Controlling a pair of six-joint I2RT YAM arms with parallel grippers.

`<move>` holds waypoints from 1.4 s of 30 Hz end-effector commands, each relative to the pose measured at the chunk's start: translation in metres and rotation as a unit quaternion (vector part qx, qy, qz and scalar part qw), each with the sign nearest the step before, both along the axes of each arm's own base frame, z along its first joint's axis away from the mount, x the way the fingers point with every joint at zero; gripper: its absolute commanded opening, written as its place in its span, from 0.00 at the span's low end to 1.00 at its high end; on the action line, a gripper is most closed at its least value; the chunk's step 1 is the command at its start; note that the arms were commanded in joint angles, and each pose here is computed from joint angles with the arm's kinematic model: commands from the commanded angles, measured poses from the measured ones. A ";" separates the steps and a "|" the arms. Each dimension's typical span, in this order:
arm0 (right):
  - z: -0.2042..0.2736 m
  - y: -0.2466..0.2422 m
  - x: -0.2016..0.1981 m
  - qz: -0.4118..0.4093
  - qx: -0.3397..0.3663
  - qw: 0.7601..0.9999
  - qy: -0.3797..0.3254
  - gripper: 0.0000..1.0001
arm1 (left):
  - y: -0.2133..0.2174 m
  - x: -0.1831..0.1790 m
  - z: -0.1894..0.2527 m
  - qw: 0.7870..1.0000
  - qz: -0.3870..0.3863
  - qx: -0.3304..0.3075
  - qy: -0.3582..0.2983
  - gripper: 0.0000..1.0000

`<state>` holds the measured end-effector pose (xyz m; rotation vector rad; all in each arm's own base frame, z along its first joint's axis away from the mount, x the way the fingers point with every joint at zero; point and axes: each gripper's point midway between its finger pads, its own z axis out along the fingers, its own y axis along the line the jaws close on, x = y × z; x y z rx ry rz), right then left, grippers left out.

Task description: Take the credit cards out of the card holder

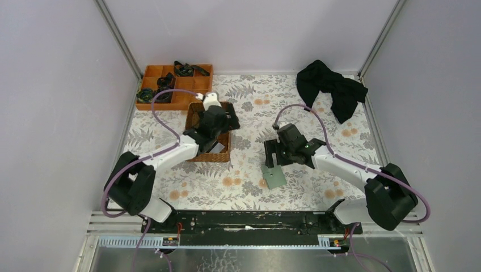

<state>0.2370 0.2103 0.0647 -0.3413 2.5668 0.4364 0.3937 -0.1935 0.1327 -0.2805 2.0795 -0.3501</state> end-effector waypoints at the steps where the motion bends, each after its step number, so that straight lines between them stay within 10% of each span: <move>1: 0.004 -0.007 -0.030 -0.005 -0.007 1.000 0.013 0.95 | -0.061 -0.034 0.019 0.995 -0.085 -0.027 -0.045 1.00; 12: -0.023 -0.011 -0.064 -0.009 -0.058 0.997 0.049 0.84 | -0.098 -0.074 -0.014 0.991 -0.132 -0.024 -0.013 1.00; 16: -0.031 -0.011 -0.071 -0.006 -0.051 0.997 0.056 0.27 | -0.084 -0.071 -0.014 0.995 -0.100 -0.008 -0.014 1.00; 20: -0.038 -0.007 -0.066 -0.001 -0.057 0.997 0.056 0.07 | -0.077 -0.066 -0.012 0.997 -0.075 0.002 -0.016 1.00; 33: 0.006 0.031 -0.021 0.029 -0.025 0.999 -0.017 0.05 | -0.102 -0.080 -0.004 0.969 -0.228 0.029 -0.088 1.00; 42: 0.016 0.016 -0.011 0.007 -0.028 0.999 -0.041 0.50 | -0.121 -0.094 -0.013 0.949 -0.299 0.021 -0.098 0.81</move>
